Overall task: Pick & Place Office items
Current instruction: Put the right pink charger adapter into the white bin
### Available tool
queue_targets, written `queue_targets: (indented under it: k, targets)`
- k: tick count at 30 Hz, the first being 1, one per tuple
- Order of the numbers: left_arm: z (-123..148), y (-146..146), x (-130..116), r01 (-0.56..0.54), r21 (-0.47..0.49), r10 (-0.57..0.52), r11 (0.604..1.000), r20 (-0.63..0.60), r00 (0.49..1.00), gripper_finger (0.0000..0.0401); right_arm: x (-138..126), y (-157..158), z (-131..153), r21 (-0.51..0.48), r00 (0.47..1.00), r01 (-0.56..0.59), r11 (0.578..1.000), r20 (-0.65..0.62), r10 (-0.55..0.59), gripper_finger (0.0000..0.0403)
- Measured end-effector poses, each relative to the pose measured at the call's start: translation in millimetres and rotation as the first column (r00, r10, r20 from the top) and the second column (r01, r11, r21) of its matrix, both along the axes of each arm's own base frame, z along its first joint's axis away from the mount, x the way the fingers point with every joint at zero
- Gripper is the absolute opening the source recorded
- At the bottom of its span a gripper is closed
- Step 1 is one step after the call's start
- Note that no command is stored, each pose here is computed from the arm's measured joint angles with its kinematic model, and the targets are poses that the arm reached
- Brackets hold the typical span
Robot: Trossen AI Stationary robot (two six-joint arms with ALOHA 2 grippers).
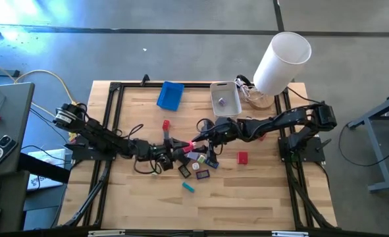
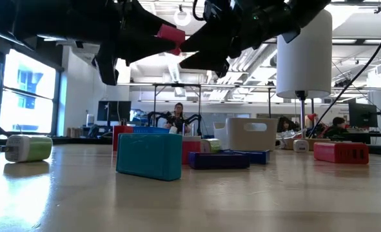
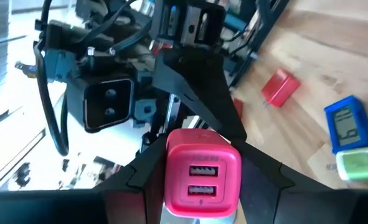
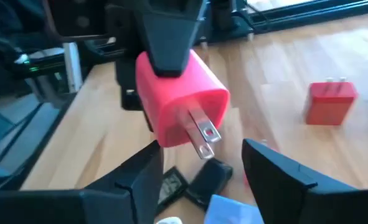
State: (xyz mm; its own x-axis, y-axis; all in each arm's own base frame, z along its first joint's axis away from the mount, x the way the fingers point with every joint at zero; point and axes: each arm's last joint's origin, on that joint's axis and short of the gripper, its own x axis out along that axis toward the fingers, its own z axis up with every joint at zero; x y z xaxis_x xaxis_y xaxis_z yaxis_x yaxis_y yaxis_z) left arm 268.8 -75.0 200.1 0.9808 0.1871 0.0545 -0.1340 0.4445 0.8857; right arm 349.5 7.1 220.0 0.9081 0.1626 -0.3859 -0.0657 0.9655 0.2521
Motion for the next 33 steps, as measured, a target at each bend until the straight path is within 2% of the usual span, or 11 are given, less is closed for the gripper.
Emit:
queue_targets:
  k: [3, 7, 11, 14, 15, 20, 22, 25, 27, 29, 33]
  targets:
    - [-0.1, 0.2, -0.4, -0.032, -0.037, 0.032, 0.999, 0.006, 0.999, 0.0145, -1.9, 0.1, 4.1, -0.001, 1.000, 0.002, 1.000, 0.009, -0.002, 0.0224]
    - [0.1, 8.1, -0.1, -0.146, -0.119, 0.149, 0.982, 0.018, 0.989, 0.0145, -8.7, 0.4, 9.4, -0.012, 1.000, -0.017, 1.000, -0.017, 0.017, 0.0232]
    - [2.9, 21.3, 0.5, -0.249, -0.213, 0.264, 0.945, 0.045, 0.963, 0.0145, -18.5, -4.2, 17.1, -0.023, 0.995, 0.077, 0.997, -0.060, -0.078, 0.0232]
    - [4.2, 36.0, 1.7, -0.317, -0.301, 0.350, 0.900, 0.064, 0.934, 0.0145, -24.8, -6.9, 23.3, -0.057, 0.985, 0.154, 0.986, -0.073, -0.158, 0.0231]
    - [4.7, 43.0, 2.2, -0.344, -0.338, 0.388, 0.876, 0.073, 0.919, 0.0145, -27.9, -6.7, 24.5, -0.062, 0.981, 0.164, 0.984, -0.089, -0.170, 0.0231]
    - [8.5, 86.3, 0.1, -0.483, -0.510, 0.611, 0.712, 0.112, 0.784, 0.0145, -30.8, -0.6, 25.2, -0.064, 0.981, 0.155, 0.986, -0.107, -0.161, 0.0231]
    - [8.8, 103.5, -1.7, -0.509, -0.564, 0.676, 0.650, 0.124, 0.726, 0.0145, -31.0, 1.0, 24.2, -0.066, 0.981, 0.149, 0.987, -0.115, -0.156, 0.0231]
    - [8.2, 128.4, -6.9, -0.560, -0.627, 0.782, 0.542, 0.131, 0.610, 0.0145, -31.4, 4.5, 22.3, -0.073, 0.980, 0.139, 0.988, -0.130, -0.148, 0.0231]
    - [5.0, 141.3, -9.7, -0.564, -0.668, 0.818, 0.485, 0.120, 0.562, 0.0145, -31.2, 6.5, 20.4, -0.076, 0.980, 0.133, 0.988, -0.141, -0.142, 0.0231]
    - [1.8, 151.5, -11.9, -0.535, -0.719, 0.834, 0.444, 0.113, 0.539, 0.0145, -31.3, 7.1, 20.0, -0.079, 0.980, 0.128, 0.989, -0.144, -0.139, 0.0231]
    - [-4.7, 166.1, -14.6, -0.436, -0.815, 0.826, 0.382, 0.089, 0.557, 0.0145, -31.4, 6.9, 20.3, -0.092, 0.981, 0.121, 0.988, -0.141, -0.133, 0.0231]
